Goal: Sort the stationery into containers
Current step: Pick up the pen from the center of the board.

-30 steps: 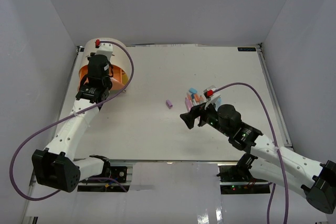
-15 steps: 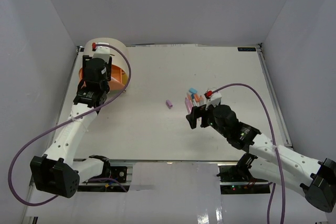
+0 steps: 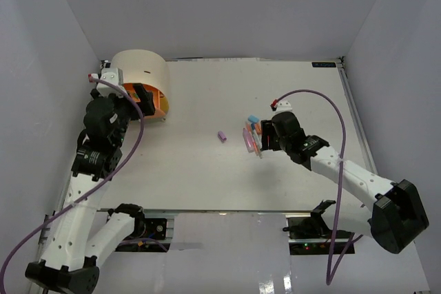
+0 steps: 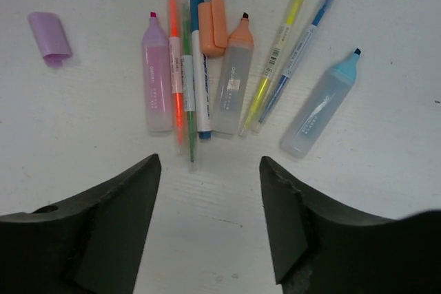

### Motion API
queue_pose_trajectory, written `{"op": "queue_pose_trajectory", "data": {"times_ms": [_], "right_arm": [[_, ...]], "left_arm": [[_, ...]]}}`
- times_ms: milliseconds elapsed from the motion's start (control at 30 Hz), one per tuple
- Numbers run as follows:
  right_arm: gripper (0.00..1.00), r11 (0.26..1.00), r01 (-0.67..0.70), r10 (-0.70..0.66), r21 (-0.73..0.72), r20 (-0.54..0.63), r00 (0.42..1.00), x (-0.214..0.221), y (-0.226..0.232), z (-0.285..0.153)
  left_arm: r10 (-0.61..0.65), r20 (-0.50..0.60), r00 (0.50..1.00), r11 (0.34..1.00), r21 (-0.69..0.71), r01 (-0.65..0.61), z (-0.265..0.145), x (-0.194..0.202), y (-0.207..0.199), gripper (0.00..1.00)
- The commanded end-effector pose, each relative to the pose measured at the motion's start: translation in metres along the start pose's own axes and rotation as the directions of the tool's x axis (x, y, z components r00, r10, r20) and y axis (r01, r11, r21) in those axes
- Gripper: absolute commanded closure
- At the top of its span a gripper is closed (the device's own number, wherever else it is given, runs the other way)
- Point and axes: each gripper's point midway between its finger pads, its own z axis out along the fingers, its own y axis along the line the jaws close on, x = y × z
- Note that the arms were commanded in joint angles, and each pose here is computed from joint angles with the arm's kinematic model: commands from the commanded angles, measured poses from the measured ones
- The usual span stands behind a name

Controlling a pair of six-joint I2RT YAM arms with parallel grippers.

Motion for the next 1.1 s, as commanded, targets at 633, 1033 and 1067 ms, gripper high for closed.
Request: {"op": "queue_pose_trajectory", "data": {"times_ms": [633, 1033, 1067], "right_arm": [[0.61, 0.984, 0.175, -0.161, 0.04, -0.243, 0.957, 0.014, 0.01, 0.089], [0.67, 0.984, 0.176, -0.161, 0.03, -0.268, 0.95, 0.02, 0.008, 0.111], [0.67, 0.984, 0.176, -0.163, 0.025, -0.27, 0.949, 0.021, 0.009, 0.111]], "left_arm": [[-0.187, -0.286, 0.94, 0.915, 0.299, 0.273, -0.07, 0.107, -0.049, 0.02], [-0.186, -0.317, 0.93, 0.911, 0.299, 0.284, -0.067, 0.115, -0.052, 0.02], [-0.187, -0.32, 0.929, 0.911, 0.299, 0.286, -0.067, 0.115, -0.052, 0.02]]}}
